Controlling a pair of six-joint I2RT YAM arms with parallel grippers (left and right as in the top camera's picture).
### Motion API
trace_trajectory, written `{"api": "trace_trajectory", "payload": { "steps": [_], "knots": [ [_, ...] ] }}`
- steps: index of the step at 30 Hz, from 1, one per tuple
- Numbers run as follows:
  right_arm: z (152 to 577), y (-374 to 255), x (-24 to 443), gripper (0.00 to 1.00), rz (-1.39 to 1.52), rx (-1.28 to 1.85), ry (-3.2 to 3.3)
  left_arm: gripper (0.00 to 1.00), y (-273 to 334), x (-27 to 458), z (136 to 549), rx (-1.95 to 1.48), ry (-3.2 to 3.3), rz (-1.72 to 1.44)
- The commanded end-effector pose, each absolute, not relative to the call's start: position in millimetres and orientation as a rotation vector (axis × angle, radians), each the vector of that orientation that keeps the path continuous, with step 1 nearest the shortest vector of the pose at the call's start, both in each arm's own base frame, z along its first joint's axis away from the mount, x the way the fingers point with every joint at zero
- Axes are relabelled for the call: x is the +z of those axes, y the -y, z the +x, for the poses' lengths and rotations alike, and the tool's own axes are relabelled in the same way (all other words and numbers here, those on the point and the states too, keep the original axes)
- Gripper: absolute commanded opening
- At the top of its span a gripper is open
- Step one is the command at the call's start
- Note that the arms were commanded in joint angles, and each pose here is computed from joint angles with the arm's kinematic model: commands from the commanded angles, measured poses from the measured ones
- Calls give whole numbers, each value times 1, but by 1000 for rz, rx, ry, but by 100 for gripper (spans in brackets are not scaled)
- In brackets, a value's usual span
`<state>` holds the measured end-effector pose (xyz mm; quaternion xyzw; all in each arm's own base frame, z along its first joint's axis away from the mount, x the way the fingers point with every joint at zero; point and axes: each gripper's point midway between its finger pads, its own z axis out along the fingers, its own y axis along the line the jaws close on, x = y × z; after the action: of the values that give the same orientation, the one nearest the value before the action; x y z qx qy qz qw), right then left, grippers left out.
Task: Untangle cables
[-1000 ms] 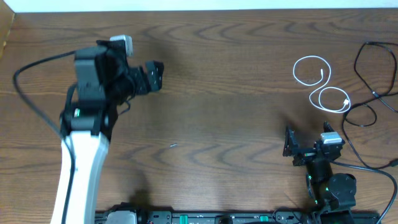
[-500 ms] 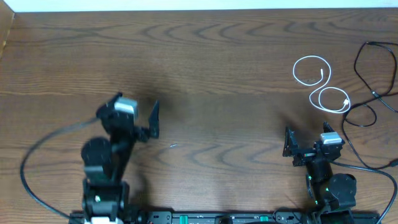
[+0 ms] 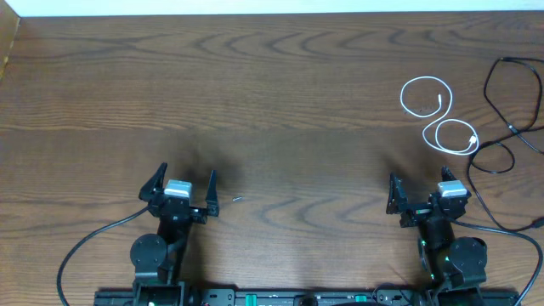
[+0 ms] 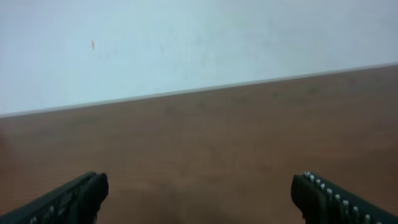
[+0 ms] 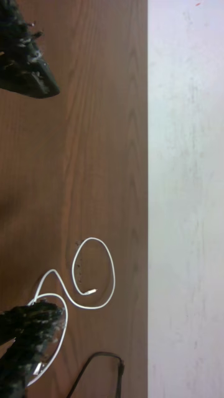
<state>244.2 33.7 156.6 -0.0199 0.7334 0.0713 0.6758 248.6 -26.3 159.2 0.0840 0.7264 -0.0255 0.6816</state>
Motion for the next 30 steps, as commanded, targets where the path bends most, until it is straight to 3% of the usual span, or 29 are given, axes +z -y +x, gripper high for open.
{"api": "trace_trajectory", "payload": {
  "steps": [1, 30],
  "knots": [
    [244, -36, 156, 99, -57, 163, -1649, 99, 22, 156, 245, -34, -1638, 180],
    [244, -36, 156, 99, -57, 163, -1649, 99, 19, 135, 244, -38, -1728, 153]
  ]
}}
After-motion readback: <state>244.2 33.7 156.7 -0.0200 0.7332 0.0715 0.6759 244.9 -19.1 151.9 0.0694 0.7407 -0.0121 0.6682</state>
